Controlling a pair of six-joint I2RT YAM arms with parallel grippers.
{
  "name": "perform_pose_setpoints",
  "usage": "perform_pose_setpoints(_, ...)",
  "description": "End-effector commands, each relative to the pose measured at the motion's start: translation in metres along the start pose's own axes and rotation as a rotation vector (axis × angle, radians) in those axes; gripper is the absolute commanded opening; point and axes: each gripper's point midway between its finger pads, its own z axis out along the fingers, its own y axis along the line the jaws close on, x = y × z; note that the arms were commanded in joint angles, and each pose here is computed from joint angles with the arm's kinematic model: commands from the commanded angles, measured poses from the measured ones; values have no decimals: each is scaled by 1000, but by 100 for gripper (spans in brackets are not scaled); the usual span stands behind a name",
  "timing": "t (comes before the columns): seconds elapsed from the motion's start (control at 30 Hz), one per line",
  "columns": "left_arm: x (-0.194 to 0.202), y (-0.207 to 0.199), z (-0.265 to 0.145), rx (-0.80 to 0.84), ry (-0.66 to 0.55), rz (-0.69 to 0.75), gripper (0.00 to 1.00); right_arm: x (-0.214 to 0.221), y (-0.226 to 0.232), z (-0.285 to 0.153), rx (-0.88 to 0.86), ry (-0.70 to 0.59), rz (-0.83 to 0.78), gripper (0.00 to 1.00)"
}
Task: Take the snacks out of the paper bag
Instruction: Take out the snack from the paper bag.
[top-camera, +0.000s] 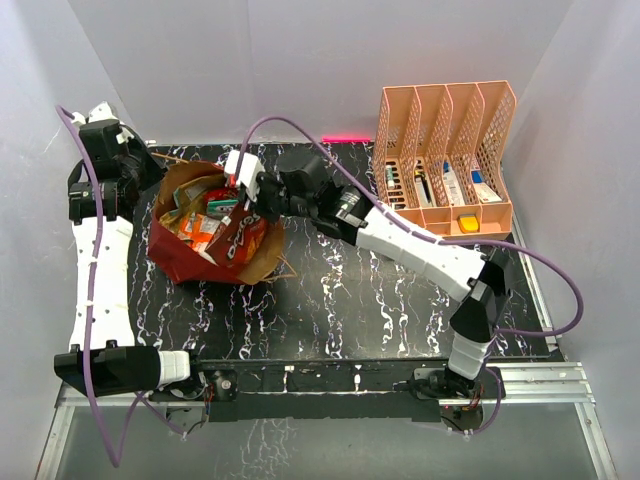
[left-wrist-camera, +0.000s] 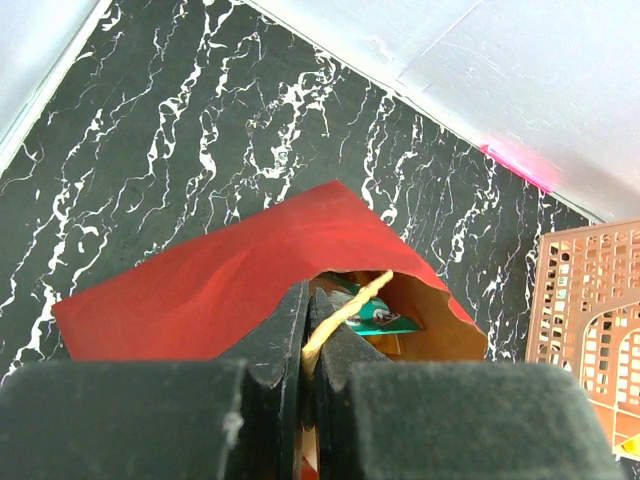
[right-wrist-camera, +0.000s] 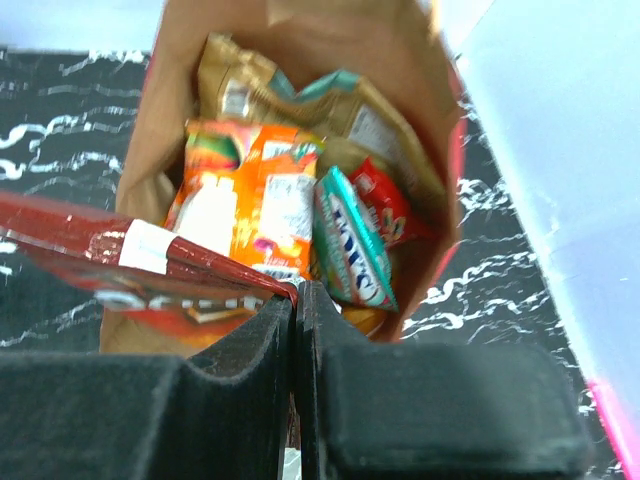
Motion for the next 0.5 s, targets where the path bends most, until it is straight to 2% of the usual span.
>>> perform_pose_setpoints(0.0, -19, 4, -10, -9, -64, -10, 0, -113, -38, -66, 151, -262, -14, 8)
perform_pose_setpoints(0.23, -16, 3, -8, 3, -59, -8, 0, -150, -58, -124, 283, -335, 6, 8)
perform_pose_setpoints(0.47, -7, 5, -10, 16, -50, 3, 0, -133, -80, -195, 516, -275, 8, 8)
